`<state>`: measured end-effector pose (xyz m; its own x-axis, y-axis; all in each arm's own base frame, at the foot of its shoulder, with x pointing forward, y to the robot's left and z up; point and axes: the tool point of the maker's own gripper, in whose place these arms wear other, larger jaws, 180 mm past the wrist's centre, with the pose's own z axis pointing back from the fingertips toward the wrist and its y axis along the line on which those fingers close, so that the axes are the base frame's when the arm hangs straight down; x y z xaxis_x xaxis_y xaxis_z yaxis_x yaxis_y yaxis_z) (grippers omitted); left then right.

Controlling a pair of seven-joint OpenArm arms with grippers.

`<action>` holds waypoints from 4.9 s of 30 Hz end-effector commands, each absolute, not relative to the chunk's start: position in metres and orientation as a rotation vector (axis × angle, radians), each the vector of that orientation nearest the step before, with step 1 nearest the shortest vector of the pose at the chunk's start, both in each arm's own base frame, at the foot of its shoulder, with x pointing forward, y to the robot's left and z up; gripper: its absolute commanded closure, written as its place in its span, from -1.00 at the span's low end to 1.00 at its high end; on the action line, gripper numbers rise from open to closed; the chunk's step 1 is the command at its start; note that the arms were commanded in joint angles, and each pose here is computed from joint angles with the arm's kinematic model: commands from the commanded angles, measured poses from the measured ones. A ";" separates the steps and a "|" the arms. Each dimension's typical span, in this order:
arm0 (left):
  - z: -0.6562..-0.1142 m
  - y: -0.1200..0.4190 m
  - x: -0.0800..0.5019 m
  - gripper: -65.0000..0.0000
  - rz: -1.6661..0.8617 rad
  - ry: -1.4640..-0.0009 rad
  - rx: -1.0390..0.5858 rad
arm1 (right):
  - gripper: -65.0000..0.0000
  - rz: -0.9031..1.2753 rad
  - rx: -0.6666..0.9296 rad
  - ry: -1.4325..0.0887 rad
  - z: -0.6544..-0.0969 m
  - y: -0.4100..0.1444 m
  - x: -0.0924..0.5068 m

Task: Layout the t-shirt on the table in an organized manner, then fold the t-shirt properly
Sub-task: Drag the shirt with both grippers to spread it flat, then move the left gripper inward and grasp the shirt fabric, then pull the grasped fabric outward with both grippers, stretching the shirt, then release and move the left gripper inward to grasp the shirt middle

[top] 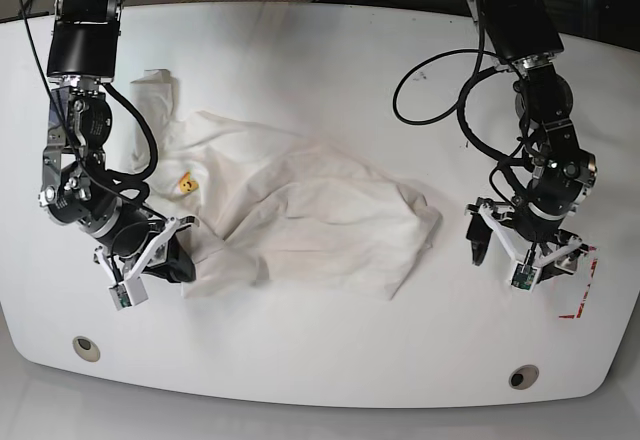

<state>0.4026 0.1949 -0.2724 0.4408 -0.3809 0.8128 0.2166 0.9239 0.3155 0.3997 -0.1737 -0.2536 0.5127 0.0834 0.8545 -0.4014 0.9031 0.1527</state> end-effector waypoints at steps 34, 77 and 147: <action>-0.372 0.101 0.443 -0.67 -0.240 -0.960 -0.191 | 1.00 0.328 0.394 -1.055 -0.240 -0.161 0.401; -0.250 0.177 0.449 0.89 -0.202 -1.241 0.059 | 1.00 0.286 0.281 -1.131 -0.204 -0.215 0.412; -0.354 0.054 0.483 -0.61 -0.235 -1.069 -0.296 | 1.00 0.377 0.396 -1.109 -0.206 -0.167 0.406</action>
